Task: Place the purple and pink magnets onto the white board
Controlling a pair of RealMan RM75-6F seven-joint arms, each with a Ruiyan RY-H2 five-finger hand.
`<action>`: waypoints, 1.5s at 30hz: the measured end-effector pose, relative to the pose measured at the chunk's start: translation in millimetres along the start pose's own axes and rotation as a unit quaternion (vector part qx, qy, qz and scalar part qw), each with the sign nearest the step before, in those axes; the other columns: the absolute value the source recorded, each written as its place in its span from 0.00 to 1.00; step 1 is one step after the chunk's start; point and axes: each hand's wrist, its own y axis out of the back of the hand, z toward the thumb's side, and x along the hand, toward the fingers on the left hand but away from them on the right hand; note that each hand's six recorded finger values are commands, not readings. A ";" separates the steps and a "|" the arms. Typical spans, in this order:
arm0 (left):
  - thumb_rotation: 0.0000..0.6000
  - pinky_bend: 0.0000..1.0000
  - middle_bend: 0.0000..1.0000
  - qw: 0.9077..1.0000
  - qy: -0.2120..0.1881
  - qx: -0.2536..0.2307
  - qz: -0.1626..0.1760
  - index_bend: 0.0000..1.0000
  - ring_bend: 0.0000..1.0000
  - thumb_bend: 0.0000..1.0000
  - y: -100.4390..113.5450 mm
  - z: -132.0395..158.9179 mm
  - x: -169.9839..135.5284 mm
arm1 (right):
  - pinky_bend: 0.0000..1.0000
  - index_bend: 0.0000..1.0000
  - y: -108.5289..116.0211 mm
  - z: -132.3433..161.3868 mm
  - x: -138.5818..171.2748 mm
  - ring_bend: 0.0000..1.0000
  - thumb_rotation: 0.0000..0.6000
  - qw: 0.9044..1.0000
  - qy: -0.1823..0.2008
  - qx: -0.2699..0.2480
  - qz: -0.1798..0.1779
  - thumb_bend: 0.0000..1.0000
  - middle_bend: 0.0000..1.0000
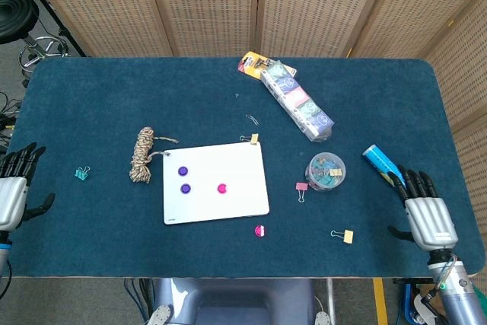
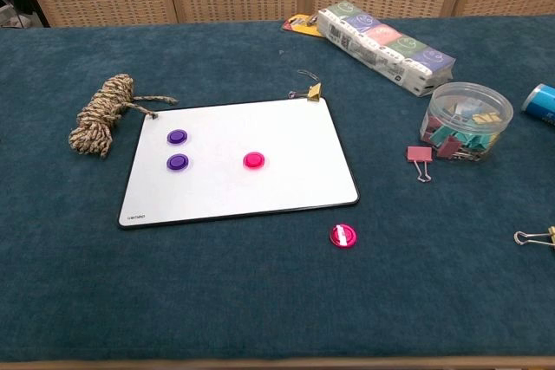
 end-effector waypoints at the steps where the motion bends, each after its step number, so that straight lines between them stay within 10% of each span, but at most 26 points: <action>1: 1.00 0.00 0.00 1.000 0.006 0.002 0.000 0.00 0.00 0.31 1.4 -2.6 -1.9 | 0.00 0.00 -1.3 7.8 -3.6 0.00 1.00 1.000 0.014 -0.001 0.007 0.00 0.00; 19: 1.00 0.00 0.00 0.999 0.044 -0.010 -0.004 0.00 0.00 0.31 14.5 -15.2 -14.5 | 0.00 0.21 -33.7 168.0 -43.6 0.00 1.00 0.961 0.243 -0.045 0.121 0.00 0.00; 45: 1.00 0.00 0.00 0.999 0.041 -0.027 -0.005 0.00 0.00 0.31 19.9 -18.3 -16.6 | 0.02 0.36 -84.2 260.3 -68.7 0.00 1.00 0.955 0.262 -0.034 0.133 0.10 0.00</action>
